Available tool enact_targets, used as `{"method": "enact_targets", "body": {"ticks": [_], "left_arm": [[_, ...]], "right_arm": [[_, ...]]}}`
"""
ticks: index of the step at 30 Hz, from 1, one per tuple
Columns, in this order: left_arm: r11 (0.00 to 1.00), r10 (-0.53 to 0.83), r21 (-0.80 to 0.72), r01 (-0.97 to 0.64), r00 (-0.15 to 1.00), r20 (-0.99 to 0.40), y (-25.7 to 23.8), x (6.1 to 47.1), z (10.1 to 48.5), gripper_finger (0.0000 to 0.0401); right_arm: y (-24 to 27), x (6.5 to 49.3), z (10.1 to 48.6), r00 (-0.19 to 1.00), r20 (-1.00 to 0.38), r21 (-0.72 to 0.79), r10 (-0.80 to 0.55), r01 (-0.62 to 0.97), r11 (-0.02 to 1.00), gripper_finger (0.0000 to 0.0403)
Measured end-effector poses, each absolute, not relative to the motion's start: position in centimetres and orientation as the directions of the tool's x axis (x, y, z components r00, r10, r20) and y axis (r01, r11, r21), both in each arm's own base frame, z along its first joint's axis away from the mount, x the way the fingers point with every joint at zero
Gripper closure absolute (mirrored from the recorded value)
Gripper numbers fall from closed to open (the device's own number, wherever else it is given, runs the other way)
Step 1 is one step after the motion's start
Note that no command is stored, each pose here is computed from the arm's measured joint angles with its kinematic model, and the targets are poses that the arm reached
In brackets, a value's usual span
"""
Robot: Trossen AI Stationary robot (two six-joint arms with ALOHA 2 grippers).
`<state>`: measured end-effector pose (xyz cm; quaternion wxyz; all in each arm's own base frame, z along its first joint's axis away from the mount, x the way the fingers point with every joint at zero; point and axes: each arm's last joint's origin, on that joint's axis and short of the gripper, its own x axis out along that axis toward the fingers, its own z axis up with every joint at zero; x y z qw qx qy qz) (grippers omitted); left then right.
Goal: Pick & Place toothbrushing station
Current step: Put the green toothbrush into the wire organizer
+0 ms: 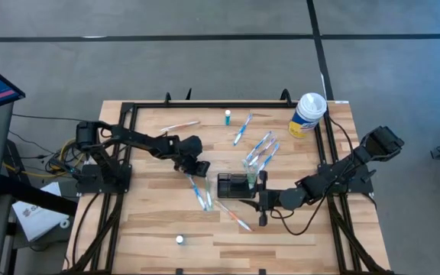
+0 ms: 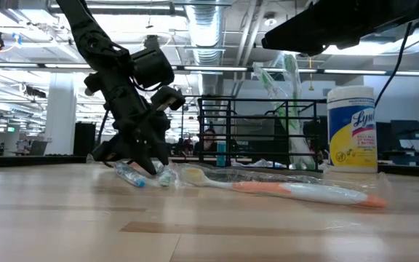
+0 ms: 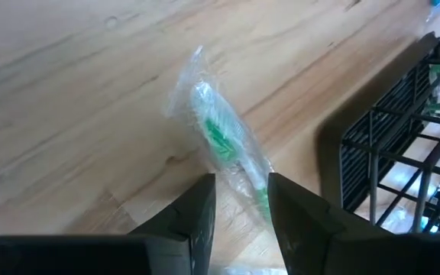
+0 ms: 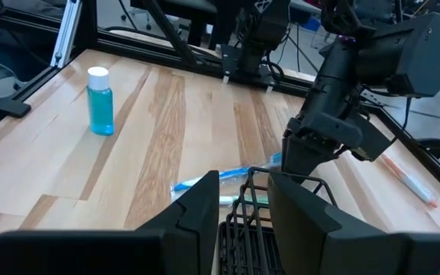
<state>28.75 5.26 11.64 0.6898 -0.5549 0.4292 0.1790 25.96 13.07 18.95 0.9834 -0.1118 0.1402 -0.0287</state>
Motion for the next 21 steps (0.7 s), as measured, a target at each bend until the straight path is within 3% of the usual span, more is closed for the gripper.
{"method": "enact_targets", "body": {"ticks": [10, 21], "left_arm": [[0.277, -0.224, -0.649, -0.709, 0.609, -0.761, 5.3, 29.2, 11.9, 0.0284], [0.273, -0.252, -0.625, -0.731, 0.573, -0.780, 5.5, 29.8, 10.3, 0.0299]], "right_arm": [[13.0, 26.0, 19.0, 0.958, -0.266, -0.232, -0.103, 0.040, 0.972, 0.0300], [13.0, 26.0, 19.0, 0.960, -0.262, -0.229, -0.103, 0.042, 0.972, 0.0300]]}}
